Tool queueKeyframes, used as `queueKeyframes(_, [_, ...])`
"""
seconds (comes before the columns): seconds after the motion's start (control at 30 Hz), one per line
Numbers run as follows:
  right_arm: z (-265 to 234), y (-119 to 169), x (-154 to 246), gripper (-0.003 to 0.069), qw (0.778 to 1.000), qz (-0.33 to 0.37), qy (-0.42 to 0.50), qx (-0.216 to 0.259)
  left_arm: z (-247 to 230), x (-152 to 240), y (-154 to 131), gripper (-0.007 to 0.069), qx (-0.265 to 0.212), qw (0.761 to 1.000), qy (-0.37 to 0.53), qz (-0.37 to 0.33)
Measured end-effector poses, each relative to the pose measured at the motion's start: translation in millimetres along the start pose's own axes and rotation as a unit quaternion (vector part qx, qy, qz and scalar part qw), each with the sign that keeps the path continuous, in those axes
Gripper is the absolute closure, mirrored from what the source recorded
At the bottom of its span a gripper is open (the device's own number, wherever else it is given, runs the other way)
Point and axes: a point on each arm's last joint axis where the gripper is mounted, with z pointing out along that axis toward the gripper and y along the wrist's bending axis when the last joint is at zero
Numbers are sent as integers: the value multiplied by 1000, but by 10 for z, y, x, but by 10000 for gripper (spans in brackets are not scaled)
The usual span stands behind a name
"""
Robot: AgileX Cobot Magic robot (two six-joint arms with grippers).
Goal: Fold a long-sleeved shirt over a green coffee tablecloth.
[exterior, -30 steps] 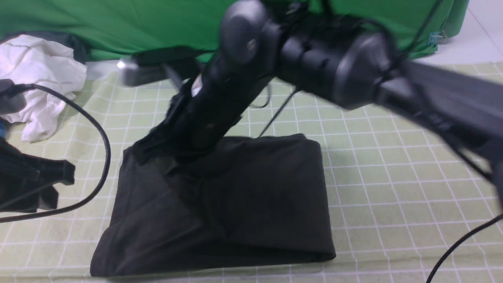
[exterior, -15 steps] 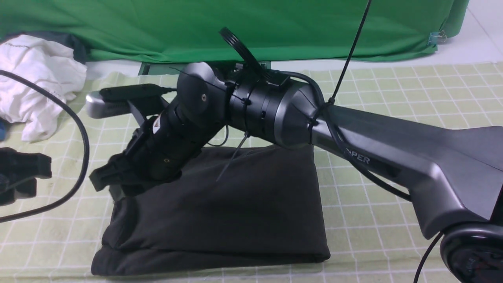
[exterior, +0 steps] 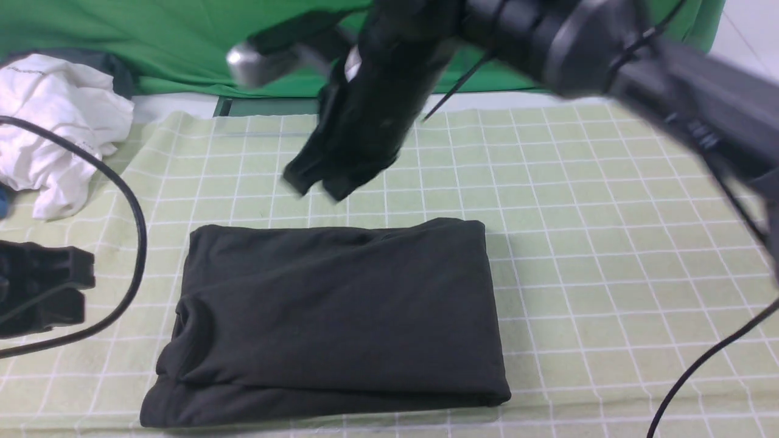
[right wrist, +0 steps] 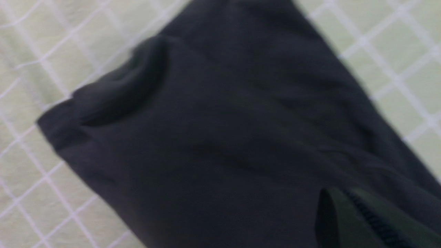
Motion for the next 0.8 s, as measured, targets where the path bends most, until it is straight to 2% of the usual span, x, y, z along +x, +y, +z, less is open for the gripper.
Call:
queueKeyframes(0.13, [-386, -241, 187, 657, 999, 23, -7, 23, -2, 14, -61, 445, 34, 999, 7, 31])
queueKeyframes(0.3, [-866, -413, 555, 657, 997, 48, -10, 56, -4, 19, -83, 445, 46, 998, 9, 45])
queueKeyframes(0.33, [-1156, -441, 792, 657, 995, 59, -21, 72, -4, 19, -86, 445, 47, 998, 9, 46])
queueKeyframes(0.43, [-1375, -466, 1085, 657, 992, 73, -39, 92, -5, 20, -90, 445, 50, 998, 9, 47])
queueKeyframes(0.47, [-1606, -422, 1387, 657, 987, 80, -78, 113, -6, 20, -99, 445, 55, 997, 9, 47])
queueKeyframes(0.5, [-1612, -431, 1381, 657, 987, 80, -83, 115, -6, 20, -99, 445, 55, 997, 9, 47])
queueKeyframes(0.6, [-1896, -271, 1968, 657, 966, 79, -187, 158, -8, 21, -119, 445, 66, 996, 8, 58])
queueKeyframes(0.7, [-1988, -136, 2298, 657, 946, 69, -261, 177, -9, 20, -126, 447, 70, 996, 7, 59])
queueKeyframes(0.77, [-2037, -39, 2550, 657, 923, 60, -327, 192, -9, 14, -127, 461, 70, 996, 4, 60])
queueKeyframes(0.8, [-2072, 53, 2785, 657, 893, 49, -397, 207, -9, 6, -128, 494, 70, 996, -1, 60])
